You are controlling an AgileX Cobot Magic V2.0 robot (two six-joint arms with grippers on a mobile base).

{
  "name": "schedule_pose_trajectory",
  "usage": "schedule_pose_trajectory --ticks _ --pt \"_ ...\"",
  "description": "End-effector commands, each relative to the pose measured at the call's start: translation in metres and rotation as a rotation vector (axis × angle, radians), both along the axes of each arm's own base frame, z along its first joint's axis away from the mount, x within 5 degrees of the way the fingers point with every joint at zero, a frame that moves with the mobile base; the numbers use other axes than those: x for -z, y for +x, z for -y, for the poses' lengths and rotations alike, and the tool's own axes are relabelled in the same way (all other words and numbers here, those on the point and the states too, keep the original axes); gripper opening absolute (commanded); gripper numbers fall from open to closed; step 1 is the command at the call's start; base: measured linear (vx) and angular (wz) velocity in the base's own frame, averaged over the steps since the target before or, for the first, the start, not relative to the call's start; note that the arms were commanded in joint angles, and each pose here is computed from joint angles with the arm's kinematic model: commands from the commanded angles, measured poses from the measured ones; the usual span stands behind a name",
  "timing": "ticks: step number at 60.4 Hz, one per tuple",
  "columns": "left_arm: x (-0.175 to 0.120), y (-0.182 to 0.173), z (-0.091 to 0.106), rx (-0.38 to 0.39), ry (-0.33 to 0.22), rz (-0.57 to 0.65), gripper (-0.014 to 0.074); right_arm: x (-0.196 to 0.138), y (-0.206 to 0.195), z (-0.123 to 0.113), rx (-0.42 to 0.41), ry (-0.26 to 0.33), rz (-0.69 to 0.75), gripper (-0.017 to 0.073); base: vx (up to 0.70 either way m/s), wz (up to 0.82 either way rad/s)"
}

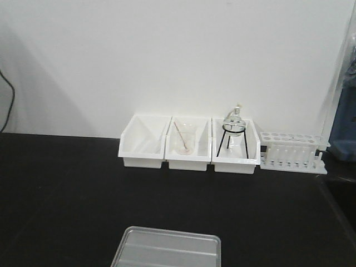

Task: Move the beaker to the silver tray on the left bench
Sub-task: 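Drive the base to the bench with the silver tray, holding the beaker, then move the held beaker toward the silver tray with the right gripper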

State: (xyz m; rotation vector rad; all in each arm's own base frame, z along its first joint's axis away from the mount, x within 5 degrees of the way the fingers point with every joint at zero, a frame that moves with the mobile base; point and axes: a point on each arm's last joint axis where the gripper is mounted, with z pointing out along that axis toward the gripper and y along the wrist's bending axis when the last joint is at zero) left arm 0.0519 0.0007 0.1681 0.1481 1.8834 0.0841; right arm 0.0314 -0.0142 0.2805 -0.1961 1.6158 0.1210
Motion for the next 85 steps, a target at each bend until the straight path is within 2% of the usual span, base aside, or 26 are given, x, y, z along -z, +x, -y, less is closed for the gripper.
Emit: schedule_pose_trajectory --ticks 1,29,62,72,85 --pt "-0.0009 0.002 0.0012 0.012 -0.008 0.07 0.0001 -0.0145 -0.002 -0.001 -0.02 -0.005 0.092 -0.001 0.37 -0.35" --pt "-0.0009 0.002 0.0012 0.012 -0.008 0.07 0.0001 -0.0145 -0.002 -0.001 -0.02 -0.005 0.092 -0.001 0.27 -0.25" --pt "-0.0009 0.002 0.0012 0.012 -0.008 0.07 0.0001 -0.0145 -0.002 -0.001 -0.02 -0.005 0.092 -0.001 0.04 -0.01" --pt "-0.0009 0.002 0.0012 0.012 -0.008 0.07 0.0001 -0.0158 -0.0016 0.0011 0.004 -0.059 0.117 -0.0011 0.0 0.0" --pt "-0.0009 0.002 0.0012 0.012 -0.008 0.07 0.0001 -0.0158 -0.0016 0.0012 0.006 -0.061 0.117 -0.0011 0.0 0.0"
